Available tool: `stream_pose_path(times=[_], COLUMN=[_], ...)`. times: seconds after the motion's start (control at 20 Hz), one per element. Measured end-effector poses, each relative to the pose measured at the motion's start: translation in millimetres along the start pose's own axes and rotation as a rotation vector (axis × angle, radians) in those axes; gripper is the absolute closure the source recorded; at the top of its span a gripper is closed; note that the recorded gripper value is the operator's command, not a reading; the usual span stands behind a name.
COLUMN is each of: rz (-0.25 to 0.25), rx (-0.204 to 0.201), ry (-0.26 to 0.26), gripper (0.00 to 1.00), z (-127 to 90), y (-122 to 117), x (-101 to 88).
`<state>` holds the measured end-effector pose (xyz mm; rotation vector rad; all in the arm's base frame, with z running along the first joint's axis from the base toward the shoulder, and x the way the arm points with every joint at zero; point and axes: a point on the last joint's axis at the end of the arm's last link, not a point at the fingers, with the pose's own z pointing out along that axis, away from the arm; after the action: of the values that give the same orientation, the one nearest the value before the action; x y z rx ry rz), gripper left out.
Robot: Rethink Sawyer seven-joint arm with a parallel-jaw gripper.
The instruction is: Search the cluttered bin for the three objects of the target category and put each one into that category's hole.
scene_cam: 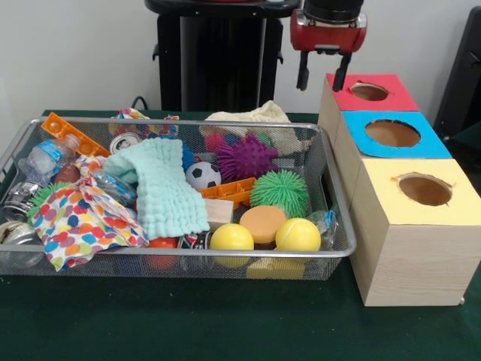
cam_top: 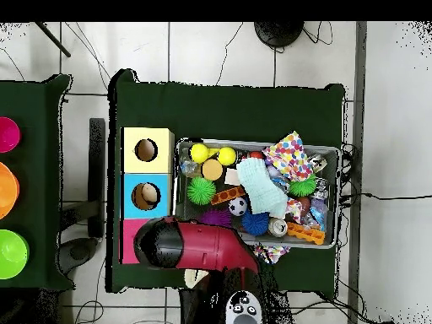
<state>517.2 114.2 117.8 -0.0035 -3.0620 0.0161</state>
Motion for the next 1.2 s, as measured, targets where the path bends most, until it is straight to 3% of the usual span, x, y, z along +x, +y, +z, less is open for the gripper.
stream_pose_path(times=[0.25,0.75,0.9,1.2], rz=[0.012,-0.012,-0.032,-0.078], rx=[0.008,0.015,0.005,-0.008], ry=[0.027,0.079,0.084,0.051], gripper=[0.00,0.00,0.00,0.00], z=[17,97,119,132], y=[-31,-126,-143,-142], x=[2.6,34.3,46.3,46.3])
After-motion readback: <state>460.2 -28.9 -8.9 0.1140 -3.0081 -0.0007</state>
